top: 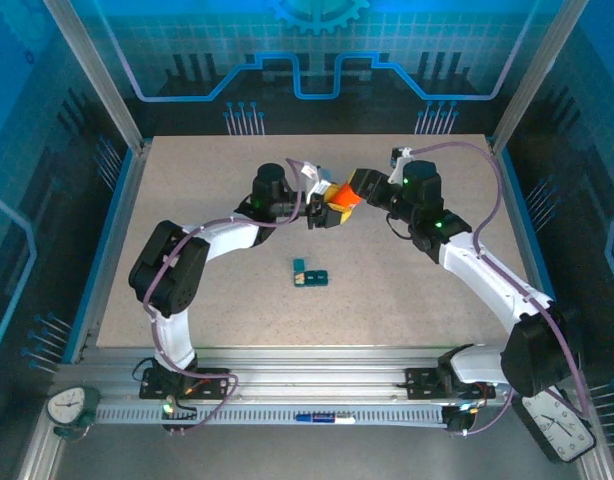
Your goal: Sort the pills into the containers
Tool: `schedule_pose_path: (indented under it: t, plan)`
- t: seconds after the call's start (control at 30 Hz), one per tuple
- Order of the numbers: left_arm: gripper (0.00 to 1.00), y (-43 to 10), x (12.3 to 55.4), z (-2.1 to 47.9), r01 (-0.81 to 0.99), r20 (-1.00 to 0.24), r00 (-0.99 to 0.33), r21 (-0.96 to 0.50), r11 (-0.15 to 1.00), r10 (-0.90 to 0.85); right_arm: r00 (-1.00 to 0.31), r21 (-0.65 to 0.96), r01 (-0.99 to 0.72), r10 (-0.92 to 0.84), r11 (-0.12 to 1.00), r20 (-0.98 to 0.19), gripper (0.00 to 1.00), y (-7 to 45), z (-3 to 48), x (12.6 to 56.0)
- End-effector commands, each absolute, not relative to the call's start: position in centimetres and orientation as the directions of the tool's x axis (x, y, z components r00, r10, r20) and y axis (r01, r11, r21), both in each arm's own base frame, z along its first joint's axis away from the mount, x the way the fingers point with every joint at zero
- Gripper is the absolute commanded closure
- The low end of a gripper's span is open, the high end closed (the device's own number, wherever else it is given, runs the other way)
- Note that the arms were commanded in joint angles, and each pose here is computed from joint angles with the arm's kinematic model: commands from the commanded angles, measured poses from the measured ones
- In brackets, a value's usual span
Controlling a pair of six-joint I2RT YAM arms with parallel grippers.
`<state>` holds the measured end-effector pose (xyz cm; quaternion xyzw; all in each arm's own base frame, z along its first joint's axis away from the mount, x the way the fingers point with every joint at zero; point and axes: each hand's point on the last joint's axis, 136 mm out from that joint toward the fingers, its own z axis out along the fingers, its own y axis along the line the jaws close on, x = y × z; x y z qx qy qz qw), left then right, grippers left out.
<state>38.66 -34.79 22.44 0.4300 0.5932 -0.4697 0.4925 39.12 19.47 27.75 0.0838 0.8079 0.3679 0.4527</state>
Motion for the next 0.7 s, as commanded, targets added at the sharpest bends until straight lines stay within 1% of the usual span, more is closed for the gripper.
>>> schedule_pose_path:
  t: [0.0,0.03,0.17,0.3,0.4,0.5,0.6,0.67]
  plan:
    - [1.00,-36.0,37.2,27.3,0.989,-1.000,0.018,0.016,0.149,-0.013,-0.658,0.675,-0.169,0.428,0.718,-0.620,0.49,20.7,26.2,38.0]
    - [1.00,-36.0,37.2,27.2,0.989,-1.000,0.009,0.007,0.147,-0.014,-0.657,0.676,-0.177,0.425,0.715,-0.622,0.43,20.6,26.8,38.1]
    - [1.00,-36.0,37.4,27.0,0.991,-1.000,-0.018,-0.021,0.134,-0.025,-0.643,0.681,-0.230,0.417,0.695,-0.642,0.22,19.6,29.8,38.2]
    - [1.00,-35.7,37.6,27.0,0.992,-0.997,-0.055,-0.060,0.114,-0.047,-0.616,0.673,-0.294,0.404,0.679,-0.676,0.09,18.4,32.6,37.1]
    - [1.00,-35.3,37.7,27.3,0.992,-0.993,-0.087,-0.093,0.086,-0.075,-0.588,0.648,-0.338,0.385,0.682,-0.712,0.05,17.5,34.0,36.1]
    - [1.00,-34.9,37.6,27.7,0.992,-0.990,-0.107,-0.112,0.051,-0.094,-0.554,0.604,-0.394,0.346,0.693,-0.758,0.04,16.9,34.7,35.7]
    - [1.00,-34.6,37.4,28.2,0.991,-0.986,-0.134,-0.135,0.010,-0.099,-0.523,0.522,-0.484,0.245,0.702,-0.816,0.06,17.0,34.8,35.9]
    - [1.00,-34.4,37.2,28.5,0.989,-0.984,-0.151,-0.150,-0.017,-0.098,-0.508,0.458,-0.573,0.144,0.679,-0.849,0.07,17.9,34.5,36.0]
